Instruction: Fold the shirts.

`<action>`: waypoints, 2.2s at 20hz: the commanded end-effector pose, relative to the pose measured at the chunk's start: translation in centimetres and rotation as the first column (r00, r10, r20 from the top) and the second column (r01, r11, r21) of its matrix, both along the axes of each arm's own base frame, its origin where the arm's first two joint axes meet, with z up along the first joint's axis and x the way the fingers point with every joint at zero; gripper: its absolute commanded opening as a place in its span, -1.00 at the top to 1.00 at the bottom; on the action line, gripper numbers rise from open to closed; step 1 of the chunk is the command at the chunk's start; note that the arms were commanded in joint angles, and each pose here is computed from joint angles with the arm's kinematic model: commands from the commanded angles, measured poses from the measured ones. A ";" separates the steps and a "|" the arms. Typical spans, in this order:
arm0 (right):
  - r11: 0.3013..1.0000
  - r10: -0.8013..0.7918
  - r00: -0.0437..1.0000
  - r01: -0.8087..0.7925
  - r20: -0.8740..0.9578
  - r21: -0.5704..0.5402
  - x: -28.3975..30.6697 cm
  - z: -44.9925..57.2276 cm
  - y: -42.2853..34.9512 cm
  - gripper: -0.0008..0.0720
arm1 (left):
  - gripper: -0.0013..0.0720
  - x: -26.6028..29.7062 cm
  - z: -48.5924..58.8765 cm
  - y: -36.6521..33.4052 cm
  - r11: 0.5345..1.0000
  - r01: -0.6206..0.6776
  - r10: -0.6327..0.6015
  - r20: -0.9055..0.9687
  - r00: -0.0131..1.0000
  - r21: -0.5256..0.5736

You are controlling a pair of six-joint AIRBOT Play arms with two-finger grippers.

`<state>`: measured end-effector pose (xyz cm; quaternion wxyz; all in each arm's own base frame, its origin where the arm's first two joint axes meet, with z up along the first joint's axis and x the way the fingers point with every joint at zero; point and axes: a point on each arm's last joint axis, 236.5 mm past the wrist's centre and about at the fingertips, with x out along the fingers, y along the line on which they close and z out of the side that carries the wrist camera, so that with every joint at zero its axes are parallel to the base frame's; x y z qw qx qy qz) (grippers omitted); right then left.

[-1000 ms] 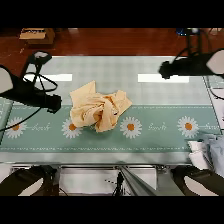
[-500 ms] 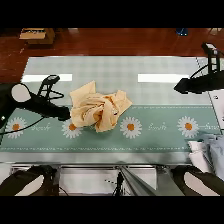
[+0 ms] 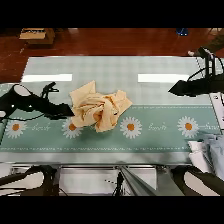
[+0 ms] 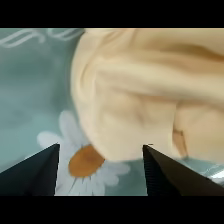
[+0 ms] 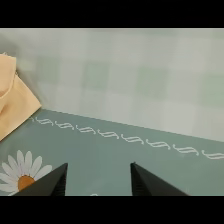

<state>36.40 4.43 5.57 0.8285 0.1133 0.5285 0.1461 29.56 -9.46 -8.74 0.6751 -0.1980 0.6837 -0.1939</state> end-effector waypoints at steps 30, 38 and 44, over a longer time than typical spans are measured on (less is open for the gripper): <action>0.872 -0.203 0.946 0.292 -0.252 0.394 -0.9 -14.8 20.3 -0.37 | 0.92 2.5 2.1 -1.9 0.995 -0.004 0.016 0.120 0.993 -0.103; 0.851 -0.265 0.935 0.342 -0.236 0.399 0.9 -15.3 23.7 0.31 | 0.92 3.6 3.7 -3.5 0.980 -0.020 0.052 0.159 0.986 -0.196; 0.862 -0.189 0.978 0.209 -0.091 0.463 5.3 -8.5 22.9 0.90 | 0.92 5.0 6.3 -3.1 0.983 0.014 0.035 0.261 0.965 -0.182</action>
